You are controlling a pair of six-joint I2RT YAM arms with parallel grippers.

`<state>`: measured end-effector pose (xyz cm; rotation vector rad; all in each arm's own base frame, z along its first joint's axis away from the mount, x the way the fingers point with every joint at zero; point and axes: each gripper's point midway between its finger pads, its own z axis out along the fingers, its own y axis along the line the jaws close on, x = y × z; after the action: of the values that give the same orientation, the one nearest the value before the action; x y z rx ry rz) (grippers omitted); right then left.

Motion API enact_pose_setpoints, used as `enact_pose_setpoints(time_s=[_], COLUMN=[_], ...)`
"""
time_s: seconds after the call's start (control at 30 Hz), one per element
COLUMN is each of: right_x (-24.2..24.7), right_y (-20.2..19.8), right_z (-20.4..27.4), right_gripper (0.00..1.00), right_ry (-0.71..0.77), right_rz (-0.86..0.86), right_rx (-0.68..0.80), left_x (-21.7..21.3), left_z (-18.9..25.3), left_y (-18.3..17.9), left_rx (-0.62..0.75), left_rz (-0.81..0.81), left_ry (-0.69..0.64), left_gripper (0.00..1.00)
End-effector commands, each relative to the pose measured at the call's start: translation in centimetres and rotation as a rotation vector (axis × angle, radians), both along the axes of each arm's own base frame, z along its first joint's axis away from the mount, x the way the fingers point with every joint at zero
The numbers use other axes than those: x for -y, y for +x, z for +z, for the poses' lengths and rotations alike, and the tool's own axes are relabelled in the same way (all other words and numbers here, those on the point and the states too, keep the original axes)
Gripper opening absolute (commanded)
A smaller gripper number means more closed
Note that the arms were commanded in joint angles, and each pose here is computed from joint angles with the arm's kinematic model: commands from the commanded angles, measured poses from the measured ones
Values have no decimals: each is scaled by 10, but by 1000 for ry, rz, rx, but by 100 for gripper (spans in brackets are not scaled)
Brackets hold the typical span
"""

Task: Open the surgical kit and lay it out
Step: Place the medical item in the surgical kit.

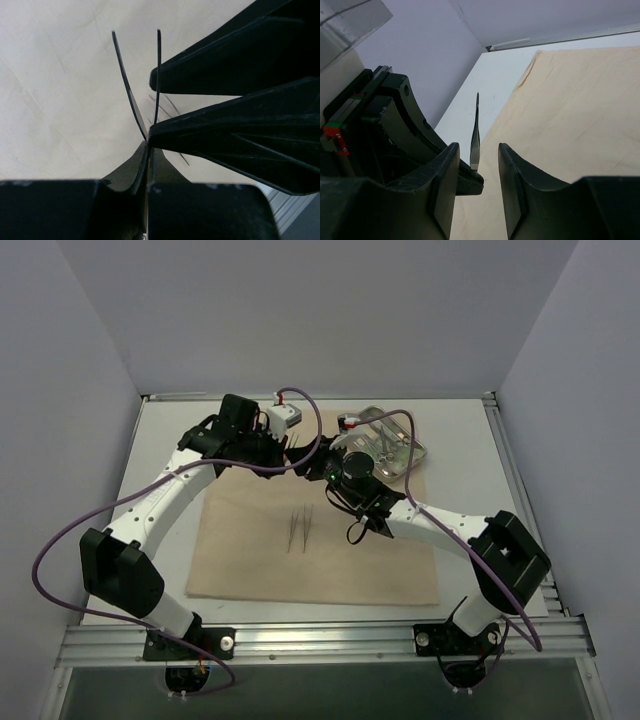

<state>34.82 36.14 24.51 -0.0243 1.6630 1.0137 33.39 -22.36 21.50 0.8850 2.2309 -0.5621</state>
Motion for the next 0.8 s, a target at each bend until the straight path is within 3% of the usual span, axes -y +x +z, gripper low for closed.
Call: enact_pose_setpoints(time_s=[0.0,0.2,0.27,0.37,0.4,0.43,0.5,0.63,0.77], right_x=[-10,-7,-2,16,20,27,36,39,38], right_y=[6,9,9,9,5,4,-7,-43,-76], right_z=[30,30,23,13,14,4,-18,-66,-112], right_gripper=[33,4,2,0,0,0,0,0,0], right_ry=[73,76,67,36,34,10,-20,-76,8], right_rz=[5,-9,-16,-14,16,57,115,247,327], right_rx=[52,42,22,-6,-12,-43,-103,-215,-326], left_x=[9,10,8,1,-2,-5,-17,-40,-57], left_z=[9,7,6,7,7,8,2,-5,-12], left_y=[1,-4,-6,-14,-15,-19,-25,-29,-21], left_rx=[39,28,19,7,5,8,-31,-86,-106], left_rz=[-33,-55,-68,-96,-101,-118,-122,-95,-39], left_ry=[-25,-23,-8,25,35,41,59,37,19], left_gripper=[2,2,2,36,55,62,70,74,74])
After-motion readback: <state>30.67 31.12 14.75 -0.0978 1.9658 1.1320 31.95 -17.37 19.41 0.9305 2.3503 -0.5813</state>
